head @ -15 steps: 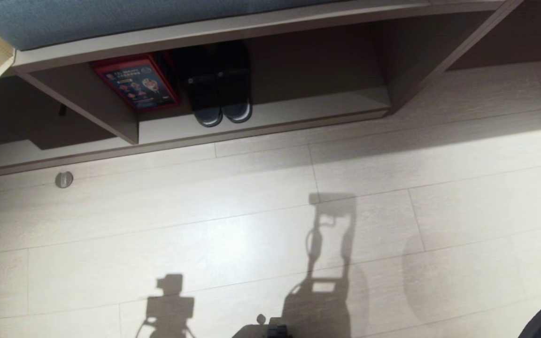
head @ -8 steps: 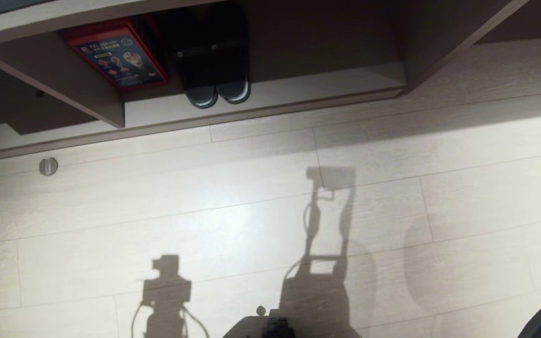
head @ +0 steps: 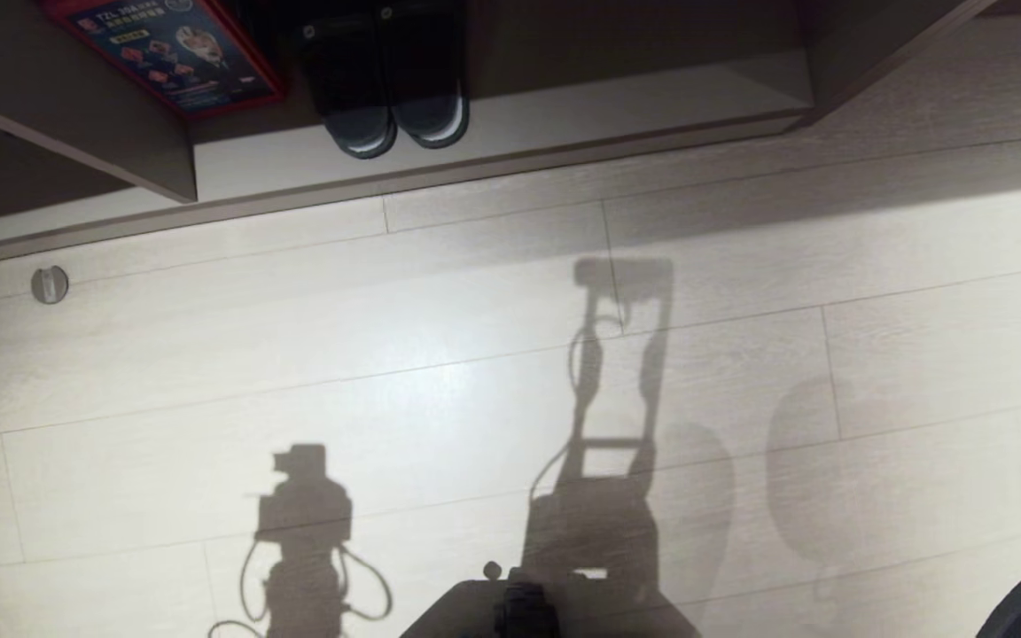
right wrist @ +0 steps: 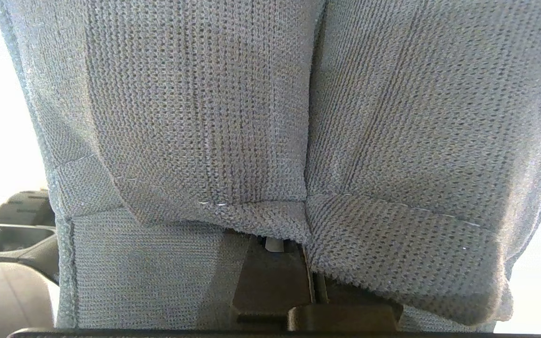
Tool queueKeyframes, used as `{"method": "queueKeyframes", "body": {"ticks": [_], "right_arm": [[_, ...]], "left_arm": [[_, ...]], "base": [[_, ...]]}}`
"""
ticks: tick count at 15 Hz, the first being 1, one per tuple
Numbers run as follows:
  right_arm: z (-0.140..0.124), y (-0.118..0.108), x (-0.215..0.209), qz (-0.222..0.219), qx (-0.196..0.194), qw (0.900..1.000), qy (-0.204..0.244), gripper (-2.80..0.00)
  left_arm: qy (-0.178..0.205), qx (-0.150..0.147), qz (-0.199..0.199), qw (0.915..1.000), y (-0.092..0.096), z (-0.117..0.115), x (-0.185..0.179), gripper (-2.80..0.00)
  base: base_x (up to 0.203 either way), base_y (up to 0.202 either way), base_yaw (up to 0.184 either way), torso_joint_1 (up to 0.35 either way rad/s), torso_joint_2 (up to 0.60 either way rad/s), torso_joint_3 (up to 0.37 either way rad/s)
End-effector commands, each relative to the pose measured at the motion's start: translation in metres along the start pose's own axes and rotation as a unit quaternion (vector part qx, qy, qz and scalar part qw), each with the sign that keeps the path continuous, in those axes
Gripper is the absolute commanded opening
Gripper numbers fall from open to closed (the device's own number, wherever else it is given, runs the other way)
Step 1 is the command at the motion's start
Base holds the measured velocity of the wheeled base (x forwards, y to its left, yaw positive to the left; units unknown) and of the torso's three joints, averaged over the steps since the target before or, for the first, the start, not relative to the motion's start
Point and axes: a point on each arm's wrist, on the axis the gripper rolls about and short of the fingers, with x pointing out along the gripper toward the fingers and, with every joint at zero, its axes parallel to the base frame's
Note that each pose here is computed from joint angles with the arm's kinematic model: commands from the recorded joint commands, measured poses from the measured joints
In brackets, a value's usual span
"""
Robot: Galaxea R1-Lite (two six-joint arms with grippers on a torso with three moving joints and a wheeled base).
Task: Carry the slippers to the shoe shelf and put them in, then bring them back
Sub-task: Place the slippers into the shoe cabinet
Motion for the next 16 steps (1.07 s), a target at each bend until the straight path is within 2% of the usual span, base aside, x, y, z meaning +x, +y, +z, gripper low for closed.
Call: {"method": "queueKeyframes", "body": {"ticks": [1, 13, 16], "right_arm": [[-0.0006, 0.0000, -0.0001, 0.000, 0.000, 1.000, -0.001, -2.80], [-0.0006, 0.0000, -0.0001, 0.000, -0.001, 1.000, -0.001, -2.80], [-0.0006, 0.0000, -0.0001, 0.000, -0.001, 1.000, -0.001, -2.80]], "left_arm": [[0.002, 0.000, 0.000, 1.0000, 0.0000, -0.0005, 0.0002, -2.80], [0.002, 0.000, 0.000, 1.0000, 0.0000, -0.0005, 0.0002, -2.80], [0.001, 0.001, -0.001, 1.0000, 0.0000, -0.0005, 0.0001, -2.80]], "base": [[0.000, 0.000, 0.000, 0.002, 0.00, -0.194], [0.000, 0.000, 0.000, 0.002, 0.00, -0.198], [0.000, 0.000, 0.000, 0.004, 0.00, -0.075]]}}
